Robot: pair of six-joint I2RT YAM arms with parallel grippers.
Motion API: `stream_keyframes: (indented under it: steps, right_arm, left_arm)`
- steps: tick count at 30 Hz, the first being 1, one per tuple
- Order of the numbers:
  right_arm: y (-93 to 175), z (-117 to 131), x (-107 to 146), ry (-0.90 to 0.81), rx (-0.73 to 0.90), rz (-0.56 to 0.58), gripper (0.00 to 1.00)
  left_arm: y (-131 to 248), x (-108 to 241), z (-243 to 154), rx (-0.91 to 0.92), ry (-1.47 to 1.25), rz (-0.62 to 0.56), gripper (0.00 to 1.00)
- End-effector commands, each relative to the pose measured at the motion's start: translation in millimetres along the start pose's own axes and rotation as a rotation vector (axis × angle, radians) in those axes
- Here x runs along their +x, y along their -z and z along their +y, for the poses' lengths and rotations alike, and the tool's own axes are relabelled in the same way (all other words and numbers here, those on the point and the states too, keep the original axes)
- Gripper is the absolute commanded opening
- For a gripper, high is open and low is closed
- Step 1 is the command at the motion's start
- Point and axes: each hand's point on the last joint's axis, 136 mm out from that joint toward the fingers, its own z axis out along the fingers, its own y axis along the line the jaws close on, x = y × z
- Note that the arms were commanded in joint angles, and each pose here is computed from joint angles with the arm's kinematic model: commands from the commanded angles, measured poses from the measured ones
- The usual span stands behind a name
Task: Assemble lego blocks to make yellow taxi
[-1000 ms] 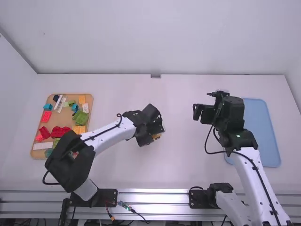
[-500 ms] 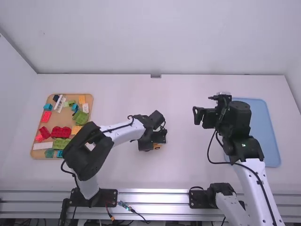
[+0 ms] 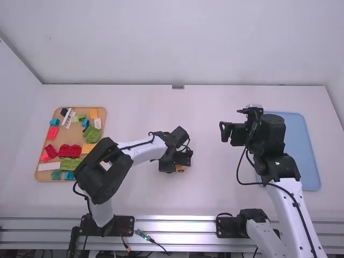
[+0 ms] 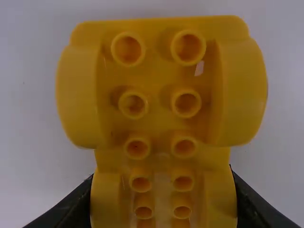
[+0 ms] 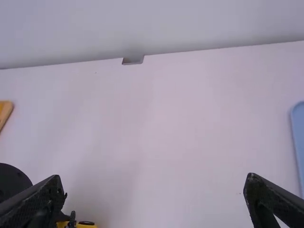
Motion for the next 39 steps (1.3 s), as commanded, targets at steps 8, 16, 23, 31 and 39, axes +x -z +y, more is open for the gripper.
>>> stream_keyframes:
  steps: [8, 16, 23, 31, 39]
  right_arm:
    - [6.1, 5.1, -15.9, 0.012, -0.012, -0.036, 0.99]
    - [6.2, 5.2, -16.7, 0.013, -0.012, -0.039, 0.99]
    - [6.2, 5.1, -16.6, 0.012, -0.011, -0.039, 0.99]
    - [6.2, 5.1, -16.7, 0.012, -0.011, -0.039, 0.99]
    - [6.1, 5.7, -19.4, 0.011, -0.015, -0.05, 0.99]
  left_arm:
    - [-16.0, 14.6, -12.4, 0.011, -0.016, 0.028, 0.67]
    - [-12.2, 15.1, 11.7, -0.097, 0.014, 0.055, 0.99]
    - [30.8, 12.7, 19.7, -0.082, 0.046, 0.059, 0.99]
    - [97.2, 28.0, 58.1, -0.196, 0.179, -0.07, 0.99]
    - [176.2, 120.6, 120.8, -0.404, 0.833, -0.288, 0.99]
